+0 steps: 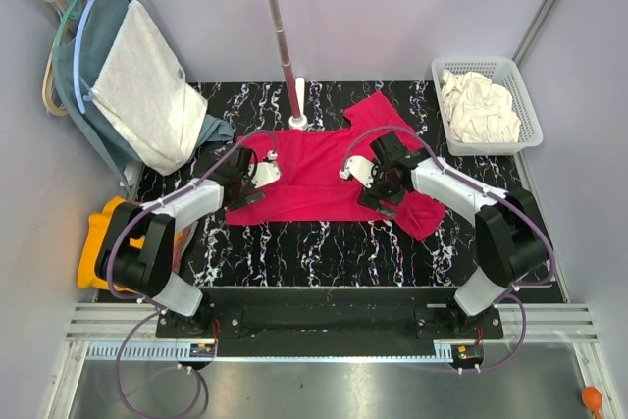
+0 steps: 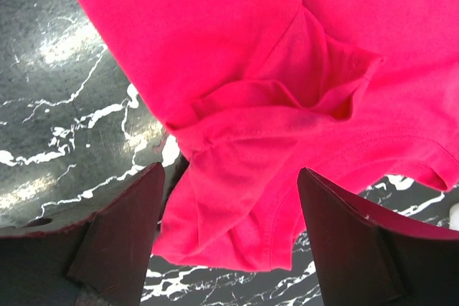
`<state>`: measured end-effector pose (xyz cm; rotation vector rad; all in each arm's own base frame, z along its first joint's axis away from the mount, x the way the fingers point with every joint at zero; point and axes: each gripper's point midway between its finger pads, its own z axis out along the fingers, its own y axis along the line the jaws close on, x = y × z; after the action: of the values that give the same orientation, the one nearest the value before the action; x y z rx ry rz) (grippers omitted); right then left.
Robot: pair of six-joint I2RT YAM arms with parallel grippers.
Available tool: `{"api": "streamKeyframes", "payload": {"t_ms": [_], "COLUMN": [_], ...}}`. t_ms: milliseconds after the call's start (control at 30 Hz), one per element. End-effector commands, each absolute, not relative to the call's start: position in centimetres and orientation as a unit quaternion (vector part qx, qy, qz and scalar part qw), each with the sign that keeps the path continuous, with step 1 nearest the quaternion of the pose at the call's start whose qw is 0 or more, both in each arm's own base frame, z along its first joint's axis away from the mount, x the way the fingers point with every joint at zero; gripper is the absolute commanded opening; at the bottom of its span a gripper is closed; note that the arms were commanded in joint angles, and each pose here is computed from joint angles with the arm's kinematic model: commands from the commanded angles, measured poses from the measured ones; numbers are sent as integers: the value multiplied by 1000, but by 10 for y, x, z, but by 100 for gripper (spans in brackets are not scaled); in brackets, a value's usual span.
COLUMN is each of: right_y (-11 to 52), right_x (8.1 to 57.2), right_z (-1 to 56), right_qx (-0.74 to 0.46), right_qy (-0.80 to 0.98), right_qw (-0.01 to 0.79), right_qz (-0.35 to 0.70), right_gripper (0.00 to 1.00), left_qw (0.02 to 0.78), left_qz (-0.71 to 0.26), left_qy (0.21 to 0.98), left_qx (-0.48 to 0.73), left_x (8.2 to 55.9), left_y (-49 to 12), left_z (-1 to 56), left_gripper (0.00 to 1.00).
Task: Fold and stack the t-shirts
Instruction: Fold the tshirt
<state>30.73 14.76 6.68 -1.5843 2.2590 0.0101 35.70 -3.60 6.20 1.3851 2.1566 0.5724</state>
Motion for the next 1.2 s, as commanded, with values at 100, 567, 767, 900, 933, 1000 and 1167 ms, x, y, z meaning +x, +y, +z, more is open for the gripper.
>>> {"api": "streamKeyframes", "payload": {"t_ms": [100,567,767,900,933,1000,1167], "right_y": [161,159,158,157,157,156,154], "right_x": [316,316,315,314,314,317,322], "right_z": [58,45,39,33,32,32,40], "right_qx": [-561,-563,-562,-561,-561,-560,-556], "right_qy": [803,805,806,808,808,808,809], "right_qw": [199,188,185,179,179,180,190], "right_qz": [21,17,17,16,15,9,-2], "right_gripper": [77,51,46,32,29,18,1], "left_qw": [270,263,263,260,261,261,259], "left_qz": [222,223,223,222,221,224,222], "left_qy": [792,793,794,794,794,794,795], "left_qx": [501,502,502,502,503,502,501], "left_x": [361,359,358,356,357,357,355], "left_y": [-33,-32,-31,-31,-31,-30,-30], "left_z": [70,62,61,59,59,60,56], "left_gripper": [90,90,90,90,90,90,90]}}
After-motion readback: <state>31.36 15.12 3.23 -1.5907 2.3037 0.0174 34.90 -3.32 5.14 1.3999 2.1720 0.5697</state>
